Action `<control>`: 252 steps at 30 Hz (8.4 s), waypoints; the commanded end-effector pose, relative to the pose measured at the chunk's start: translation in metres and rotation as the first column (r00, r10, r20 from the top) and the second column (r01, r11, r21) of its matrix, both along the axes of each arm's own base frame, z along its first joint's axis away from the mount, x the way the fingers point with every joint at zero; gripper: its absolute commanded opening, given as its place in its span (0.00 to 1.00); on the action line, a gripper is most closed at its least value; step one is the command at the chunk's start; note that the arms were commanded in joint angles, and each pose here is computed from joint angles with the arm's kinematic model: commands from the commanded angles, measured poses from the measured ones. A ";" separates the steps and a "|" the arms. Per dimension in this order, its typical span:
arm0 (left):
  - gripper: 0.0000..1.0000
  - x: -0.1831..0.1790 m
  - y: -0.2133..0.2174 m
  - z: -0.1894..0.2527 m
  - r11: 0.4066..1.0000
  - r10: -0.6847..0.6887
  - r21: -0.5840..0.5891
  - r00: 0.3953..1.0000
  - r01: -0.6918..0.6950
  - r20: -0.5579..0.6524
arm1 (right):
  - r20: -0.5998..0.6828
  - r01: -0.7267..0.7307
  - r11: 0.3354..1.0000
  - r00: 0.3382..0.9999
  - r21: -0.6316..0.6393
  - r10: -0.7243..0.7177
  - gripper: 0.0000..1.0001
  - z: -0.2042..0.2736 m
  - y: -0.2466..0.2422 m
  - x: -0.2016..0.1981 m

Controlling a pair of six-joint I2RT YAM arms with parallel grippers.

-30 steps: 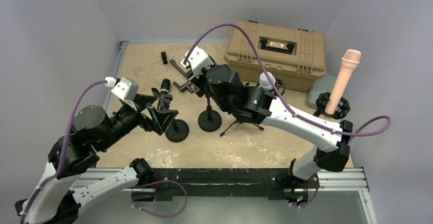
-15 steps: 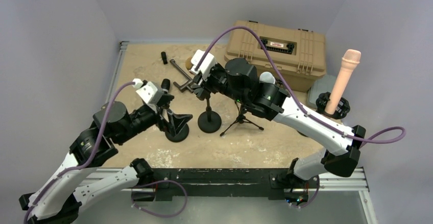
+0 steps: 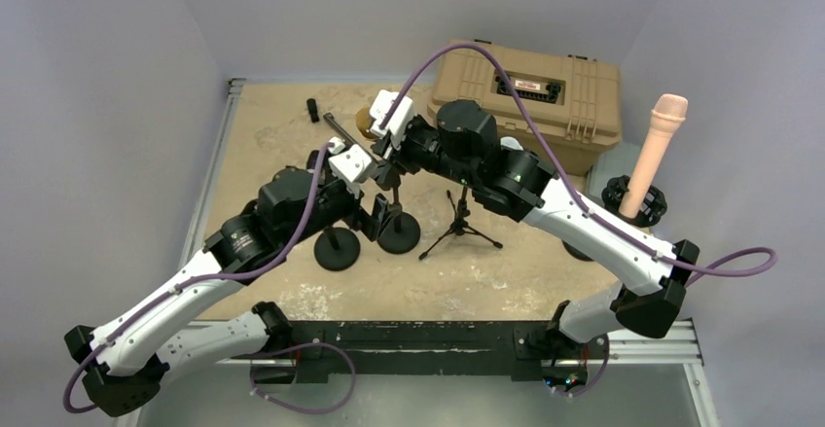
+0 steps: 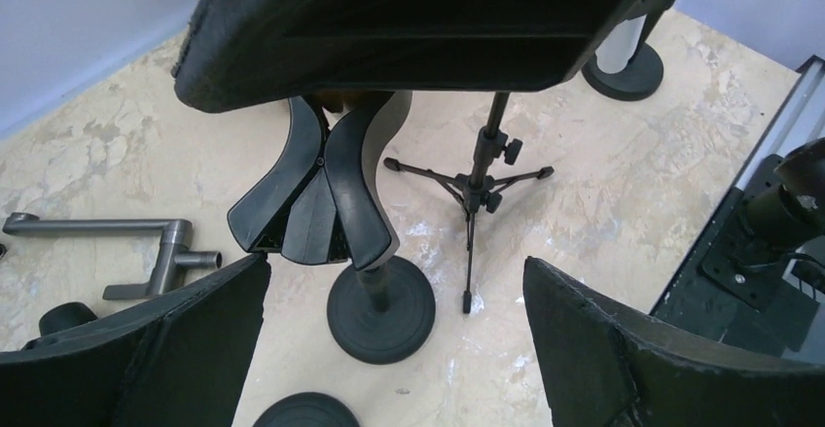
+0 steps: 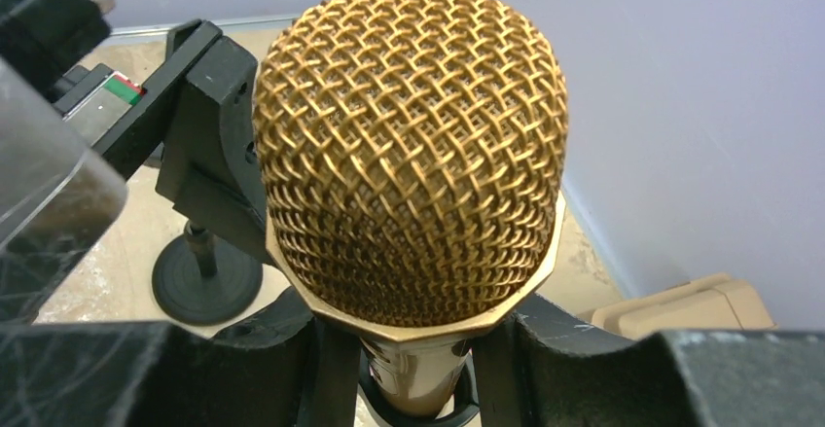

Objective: Remove the microphone from the stand

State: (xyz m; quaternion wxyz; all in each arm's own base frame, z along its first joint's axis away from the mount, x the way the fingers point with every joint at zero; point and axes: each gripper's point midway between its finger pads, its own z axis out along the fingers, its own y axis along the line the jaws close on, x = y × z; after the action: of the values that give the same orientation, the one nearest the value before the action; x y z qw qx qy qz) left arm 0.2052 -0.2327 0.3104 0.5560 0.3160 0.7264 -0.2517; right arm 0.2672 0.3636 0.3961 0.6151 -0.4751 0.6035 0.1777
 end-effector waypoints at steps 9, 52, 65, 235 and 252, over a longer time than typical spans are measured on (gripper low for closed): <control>0.96 0.029 0.011 0.005 0.985 0.101 -0.146 0.995 -0.096 0.026 | 0.086 0.003 0.996 0.996 0.092 -0.011 0.00 0.049 -0.013 0.001; 0.00 0.036 -0.016 -0.017 0.999 -0.017 -0.045 1.000 0.018 0.003 | 0.122 0.100 0.953 0.983 0.287 -0.140 0.00 0.099 -0.037 0.011; 0.10 0.022 -0.015 -0.003 0.994 -0.061 -0.086 0.998 0.062 0.012 | 0.106 0.124 0.930 0.980 0.345 -0.170 0.00 0.111 -0.048 0.008; 0.00 0.144 0.280 -0.063 0.463 0.853 0.145 0.395 -0.874 -0.341 | -0.482 0.190 0.732 0.851 0.654 0.209 0.99 0.083 -0.067 -0.079; 0.00 0.175 0.247 -0.188 0.679 0.686 0.336 0.401 -0.653 -0.607 | -0.489 0.169 0.733 0.836 0.659 0.248 0.99 0.073 -0.068 -0.089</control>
State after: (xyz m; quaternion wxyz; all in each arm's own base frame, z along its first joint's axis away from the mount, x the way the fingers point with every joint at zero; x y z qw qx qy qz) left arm 0.3635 0.0224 0.0931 0.2442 -0.1335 0.9588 -0.0574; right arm 0.1851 0.2985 0.4578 0.5354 -0.1571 0.6562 0.5079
